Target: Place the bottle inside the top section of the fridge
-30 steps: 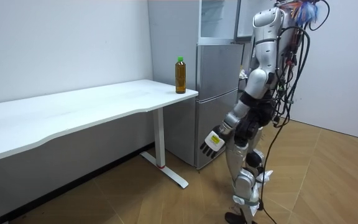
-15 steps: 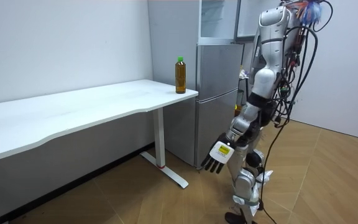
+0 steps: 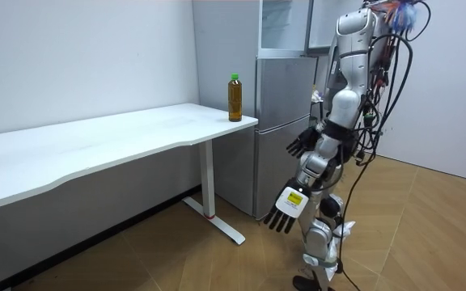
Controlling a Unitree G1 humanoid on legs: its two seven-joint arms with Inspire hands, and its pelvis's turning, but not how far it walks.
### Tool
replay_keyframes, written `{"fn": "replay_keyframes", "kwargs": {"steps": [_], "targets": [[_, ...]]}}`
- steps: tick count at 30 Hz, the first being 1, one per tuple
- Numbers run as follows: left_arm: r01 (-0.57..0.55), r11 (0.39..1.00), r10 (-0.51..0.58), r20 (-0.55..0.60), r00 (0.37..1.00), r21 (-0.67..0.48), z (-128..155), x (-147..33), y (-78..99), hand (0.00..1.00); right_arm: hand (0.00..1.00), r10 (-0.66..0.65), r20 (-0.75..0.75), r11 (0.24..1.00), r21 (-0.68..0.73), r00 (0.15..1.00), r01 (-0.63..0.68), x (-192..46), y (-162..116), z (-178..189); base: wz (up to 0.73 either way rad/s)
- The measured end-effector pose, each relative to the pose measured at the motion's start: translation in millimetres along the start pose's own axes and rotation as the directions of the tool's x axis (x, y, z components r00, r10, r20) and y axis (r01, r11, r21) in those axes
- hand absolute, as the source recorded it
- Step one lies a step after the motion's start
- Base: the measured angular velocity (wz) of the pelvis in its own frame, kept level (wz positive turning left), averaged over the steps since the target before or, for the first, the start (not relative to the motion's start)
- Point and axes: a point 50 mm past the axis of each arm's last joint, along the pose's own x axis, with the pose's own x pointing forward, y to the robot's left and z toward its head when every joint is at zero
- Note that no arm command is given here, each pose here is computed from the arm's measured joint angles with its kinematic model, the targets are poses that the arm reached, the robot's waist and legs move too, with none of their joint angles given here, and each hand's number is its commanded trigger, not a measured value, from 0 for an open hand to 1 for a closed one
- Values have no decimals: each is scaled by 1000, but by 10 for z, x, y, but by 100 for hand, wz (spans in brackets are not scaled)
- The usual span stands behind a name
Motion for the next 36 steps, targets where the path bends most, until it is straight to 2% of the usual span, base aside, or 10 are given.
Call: {"fn": "replay_keyframes", "kwargs": {"steps": [6, 10, 14, 23, 29, 36], "targets": [[-21, 999, 20, 11, 1000, 40, 38, 13, 5, 0, 0, 121, 158, 987, -128, 980, -101, 6, 234, 387, 0], [-41, 998, 40, 16, 999, 46, 55, 17, 13, 0, 0, 225, 288, 967, -183, 931, -177, -51, 467, 708, 0], [-52, 997, 51, 22, 998, 58, 74, 21, 0, 0, 0, 303, 325, 945, -221, 896, -240, -93, 618, 818, 0], [-56, 994, 54, 24, 998, 96, 68, 18, -12, 0, 0, 376, 470, 922, -277, 799, -272, -280, 782, 1212, 0], [-52, 992, 51, 6, 999, 112, 35, 19, -3, 0, 0, 387, 507, 917, -300, 770, -264, -354, 779, 1327, 0], [-37, 985, 43, -30, 999, 166, -45, 1, 39, 0, 0, 451, 643, 892, -360, 619, -275, -654, 947, 1694, 0]]}}
